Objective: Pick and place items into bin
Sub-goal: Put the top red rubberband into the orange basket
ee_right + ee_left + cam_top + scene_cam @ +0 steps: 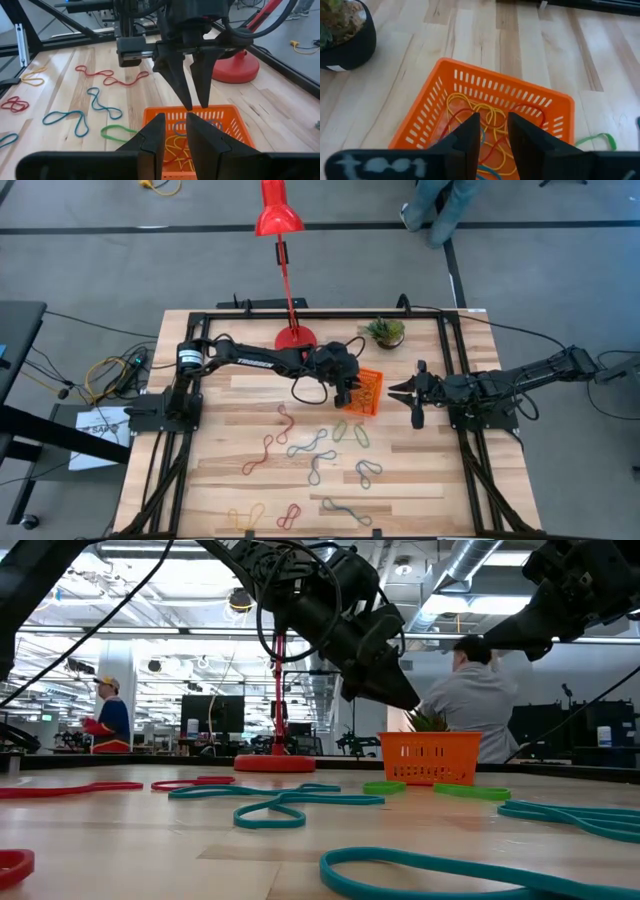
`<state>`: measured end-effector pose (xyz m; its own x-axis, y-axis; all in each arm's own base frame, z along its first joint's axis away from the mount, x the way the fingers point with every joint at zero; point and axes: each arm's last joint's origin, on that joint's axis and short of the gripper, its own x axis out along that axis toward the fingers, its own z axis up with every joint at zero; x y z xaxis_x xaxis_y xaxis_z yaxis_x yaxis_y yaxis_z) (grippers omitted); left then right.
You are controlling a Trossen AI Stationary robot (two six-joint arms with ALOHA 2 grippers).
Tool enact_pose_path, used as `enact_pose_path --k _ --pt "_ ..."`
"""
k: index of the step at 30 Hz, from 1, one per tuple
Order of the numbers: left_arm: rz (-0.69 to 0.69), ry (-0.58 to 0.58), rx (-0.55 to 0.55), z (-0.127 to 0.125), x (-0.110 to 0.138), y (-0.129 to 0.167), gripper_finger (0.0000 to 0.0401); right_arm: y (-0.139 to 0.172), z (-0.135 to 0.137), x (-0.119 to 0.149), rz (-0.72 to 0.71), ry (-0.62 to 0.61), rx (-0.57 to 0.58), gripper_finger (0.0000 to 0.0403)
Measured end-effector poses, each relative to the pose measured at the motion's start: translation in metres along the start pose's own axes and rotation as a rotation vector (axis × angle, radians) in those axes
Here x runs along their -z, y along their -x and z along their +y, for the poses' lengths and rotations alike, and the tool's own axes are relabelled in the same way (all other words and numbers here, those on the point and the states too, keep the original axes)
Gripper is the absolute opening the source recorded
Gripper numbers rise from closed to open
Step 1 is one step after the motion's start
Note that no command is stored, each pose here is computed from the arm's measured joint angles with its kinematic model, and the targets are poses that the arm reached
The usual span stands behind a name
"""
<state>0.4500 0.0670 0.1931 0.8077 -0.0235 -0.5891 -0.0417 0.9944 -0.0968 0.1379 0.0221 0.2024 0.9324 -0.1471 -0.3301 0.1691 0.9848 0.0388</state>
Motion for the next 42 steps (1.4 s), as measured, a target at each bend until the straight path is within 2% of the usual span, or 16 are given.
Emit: enact_pose_path --k 4,9,12,15,18,22,25,28,31,37,42 --pt "0.061 -0.008 0.023 -0.002 -0.009 0.011 0.0087 0.000 0.000 0.000 0.000 0.000 0.000 0.0070" --pt "0.243 -0.019 0.021 -0.009 -0.025 0.042 0.0086 0.000 0.000 0.000 0.003 0.001 0.001 0.0070" --pt "0.333 -0.048 -0.041 -0.018 -0.034 0.067 0.0086 0.000 0.000 0.001 0.006 0.002 0.001 0.0070" --pt "0.390 -0.105 -0.164 -0.028 -0.043 0.101 0.0086 0.000 0.000 0.001 0.006 0.002 0.001 0.0070" --pt "0.431 -0.091 -0.261 -0.039 -0.046 0.136 0.0086 0.000 0.000 0.001 0.006 0.002 0.001 0.0070" --pt "0.424 -0.047 -0.299 -0.063 -0.042 0.180 0.0086 0.000 0.000 0.000 0.006 0.002 0.001 0.0070" --pt "0.410 -0.035 -0.330 -0.083 -0.022 0.193 0.0086 0.000 0.000 0.000 0.006 0.002 0.002 0.0070" --pt "0.418 -0.008 -0.363 -0.100 0.013 0.191 0.0086 0.000 0.000 0.000 0.006 0.002 0.002 0.0070" --pt "0.362 0.088 -0.372 -0.114 0.051 0.173 0.0086 0.000 0.000 0.000 0.005 0.002 0.002 0.0070" --pt "0.252 0.253 -0.285 -0.133 0.116 0.135 0.0086 0.000 0.000 0.000 0.005 0.002 0.002 0.0070" --pt "0.161 0.298 -0.322 -0.139 0.143 0.119 0.0086 0.000 0.000 0.000 -0.001 0.000 0.001 0.0070"
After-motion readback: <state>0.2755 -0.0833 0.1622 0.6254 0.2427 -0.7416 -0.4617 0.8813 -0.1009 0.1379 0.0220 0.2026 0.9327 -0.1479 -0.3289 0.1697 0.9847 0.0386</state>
